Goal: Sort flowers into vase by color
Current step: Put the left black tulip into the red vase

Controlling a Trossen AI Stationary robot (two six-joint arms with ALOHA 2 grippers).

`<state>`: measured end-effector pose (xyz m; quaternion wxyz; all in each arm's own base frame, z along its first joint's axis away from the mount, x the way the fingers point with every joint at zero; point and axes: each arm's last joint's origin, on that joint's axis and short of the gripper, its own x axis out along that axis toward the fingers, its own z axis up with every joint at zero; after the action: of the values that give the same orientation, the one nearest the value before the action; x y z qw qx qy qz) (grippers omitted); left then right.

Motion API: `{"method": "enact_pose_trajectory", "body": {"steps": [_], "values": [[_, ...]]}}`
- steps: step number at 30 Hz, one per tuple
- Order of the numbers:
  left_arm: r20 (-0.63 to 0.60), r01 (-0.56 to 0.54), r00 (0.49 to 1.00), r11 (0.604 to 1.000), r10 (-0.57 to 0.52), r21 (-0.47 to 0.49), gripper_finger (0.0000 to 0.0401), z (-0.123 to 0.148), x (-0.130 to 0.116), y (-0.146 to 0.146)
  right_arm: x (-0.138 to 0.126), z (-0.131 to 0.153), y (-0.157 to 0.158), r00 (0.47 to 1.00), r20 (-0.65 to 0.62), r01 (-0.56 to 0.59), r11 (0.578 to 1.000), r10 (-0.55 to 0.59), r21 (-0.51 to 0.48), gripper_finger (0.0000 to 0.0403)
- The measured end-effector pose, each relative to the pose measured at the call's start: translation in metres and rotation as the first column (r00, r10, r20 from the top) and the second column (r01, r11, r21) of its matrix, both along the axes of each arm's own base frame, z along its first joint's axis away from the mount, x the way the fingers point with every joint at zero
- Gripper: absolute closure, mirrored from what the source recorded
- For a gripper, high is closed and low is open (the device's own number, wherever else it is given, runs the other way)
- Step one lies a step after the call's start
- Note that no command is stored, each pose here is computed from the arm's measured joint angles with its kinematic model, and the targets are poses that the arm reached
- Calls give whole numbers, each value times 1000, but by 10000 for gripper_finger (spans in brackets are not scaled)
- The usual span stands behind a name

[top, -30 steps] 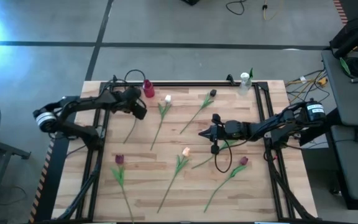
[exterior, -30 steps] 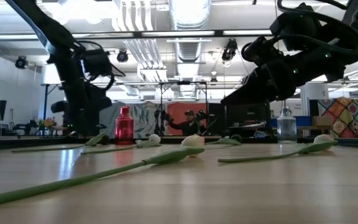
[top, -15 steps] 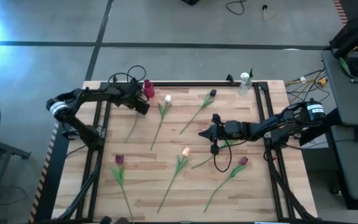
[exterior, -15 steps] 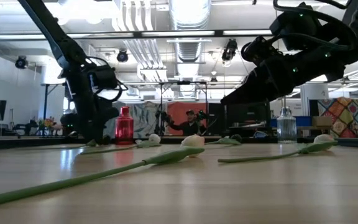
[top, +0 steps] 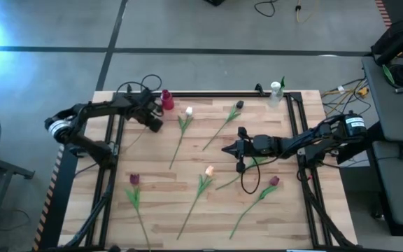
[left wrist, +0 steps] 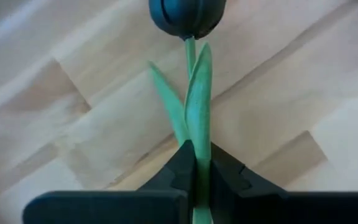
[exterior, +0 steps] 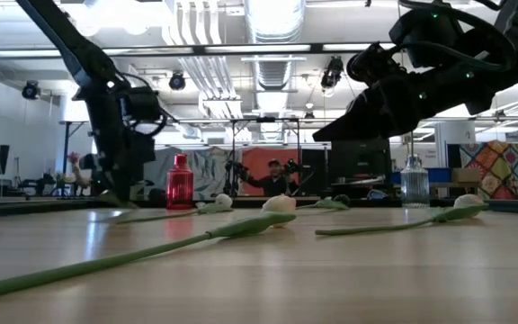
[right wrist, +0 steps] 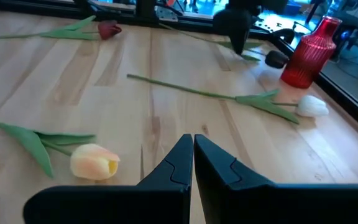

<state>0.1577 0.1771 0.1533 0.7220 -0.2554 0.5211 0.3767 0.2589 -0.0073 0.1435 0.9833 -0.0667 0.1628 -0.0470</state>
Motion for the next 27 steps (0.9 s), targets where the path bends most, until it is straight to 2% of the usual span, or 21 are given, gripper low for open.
{"method": "enact_pose_trajectory", "body": {"steps": [7,11,13,15,17,19,23,27], "values": [[129,-5,992,989,-14,146,398,39,-12,-13,0,0,0,1000,0,3,1000,-3,8,394],[293,-31,954,955,-59,293,400,67,-17,-20,0,0,0,1000,3,16,1000,-16,22,394],[417,-54,902,932,-108,358,400,79,-17,-23,0,1,0,1000,11,20,999,-20,30,394],[549,-94,817,897,-178,431,400,92,-17,-25,0,1,0,1000,20,22,999,-23,36,394],[628,-124,732,855,-263,503,400,104,-15,-25,1,3,0,999,33,23,999,-24,35,394],[667,-158,664,809,-338,567,400,112,-14,-25,1,4,-1,998,44,31,999,-33,28,394],[688,-227,533,700,-493,677,401,129,-9,-21,1,4,-3,992,46,118,993,-118,11,394],[654,-238,471,628,-593,741,401,139,-2,-5,3,8,-6,979,61,195,981,-194,-12,394]]}}
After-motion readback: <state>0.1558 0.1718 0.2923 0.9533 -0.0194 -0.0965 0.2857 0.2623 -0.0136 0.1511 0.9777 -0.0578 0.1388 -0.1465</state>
